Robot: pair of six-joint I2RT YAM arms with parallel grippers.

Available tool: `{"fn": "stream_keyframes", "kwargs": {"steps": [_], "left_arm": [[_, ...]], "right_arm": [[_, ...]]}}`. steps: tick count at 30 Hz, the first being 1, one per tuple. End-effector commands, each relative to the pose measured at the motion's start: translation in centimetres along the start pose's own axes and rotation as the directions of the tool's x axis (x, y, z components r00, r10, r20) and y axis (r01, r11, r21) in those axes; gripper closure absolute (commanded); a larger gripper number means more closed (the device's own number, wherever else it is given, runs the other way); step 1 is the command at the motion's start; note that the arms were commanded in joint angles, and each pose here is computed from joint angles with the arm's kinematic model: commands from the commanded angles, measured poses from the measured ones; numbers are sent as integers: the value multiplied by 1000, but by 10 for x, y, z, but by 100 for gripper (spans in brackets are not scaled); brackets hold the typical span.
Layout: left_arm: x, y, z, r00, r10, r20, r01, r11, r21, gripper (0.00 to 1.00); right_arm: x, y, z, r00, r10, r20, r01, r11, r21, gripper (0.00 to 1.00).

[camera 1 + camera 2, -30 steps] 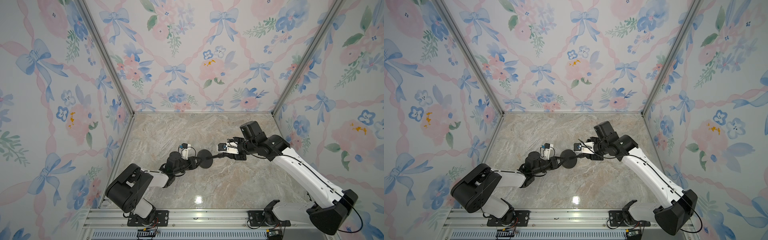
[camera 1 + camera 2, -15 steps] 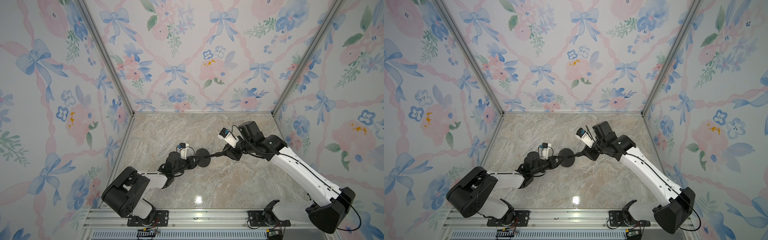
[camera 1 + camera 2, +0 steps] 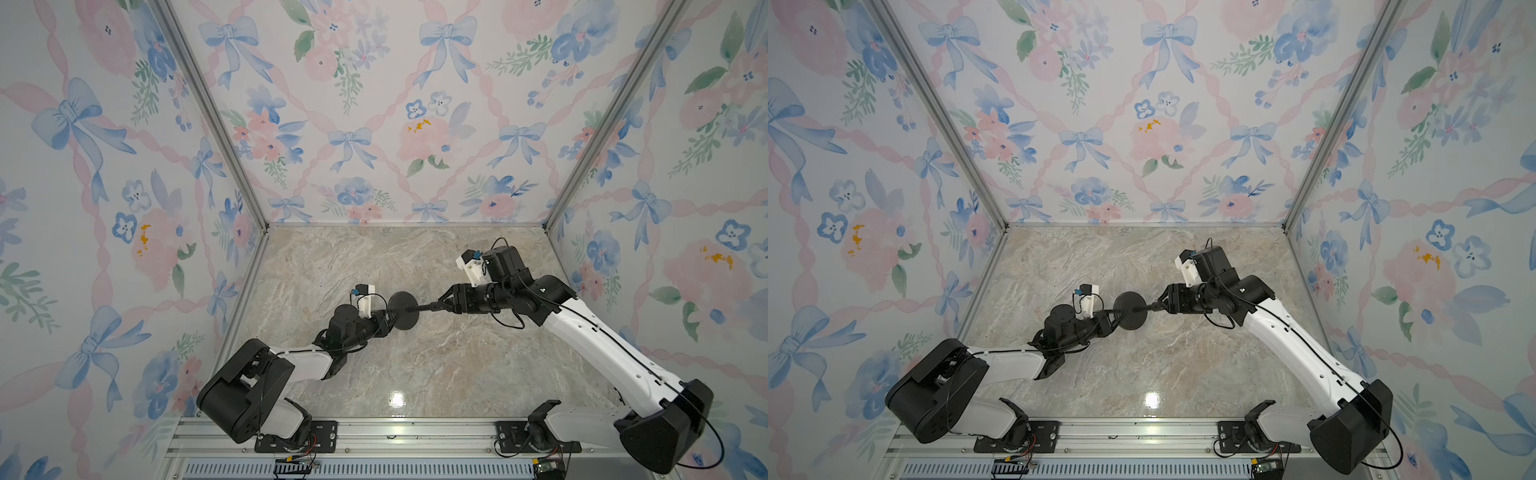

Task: Assemble a microphone stand
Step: Screw the microphone stand pole into the microphone stand base.

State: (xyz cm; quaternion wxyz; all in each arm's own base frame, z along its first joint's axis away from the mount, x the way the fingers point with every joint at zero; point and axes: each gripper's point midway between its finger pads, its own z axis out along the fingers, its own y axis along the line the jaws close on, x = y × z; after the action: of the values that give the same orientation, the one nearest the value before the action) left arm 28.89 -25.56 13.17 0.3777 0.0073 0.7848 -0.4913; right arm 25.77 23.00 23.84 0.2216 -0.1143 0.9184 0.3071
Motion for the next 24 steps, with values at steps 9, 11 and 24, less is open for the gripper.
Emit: {"fn": "stream_keyframes", "kwargs": {"steps": [9,11,24], "left_arm": [[-8,-25,-1,993,107,48,-111,990,92,100],[-9,-27,-2,993,109,51,-113,989,96,100],[-19,-40,-4,991,117,72,-125,985,120,100]], "right_arm": [[27,16,-66,4,-999,38,995,8,103,4],[30,14,-62,-140,-990,22,986,-137,100,3],[36,0,-30,-34,-997,-71,995,-27,-94,37]]}}
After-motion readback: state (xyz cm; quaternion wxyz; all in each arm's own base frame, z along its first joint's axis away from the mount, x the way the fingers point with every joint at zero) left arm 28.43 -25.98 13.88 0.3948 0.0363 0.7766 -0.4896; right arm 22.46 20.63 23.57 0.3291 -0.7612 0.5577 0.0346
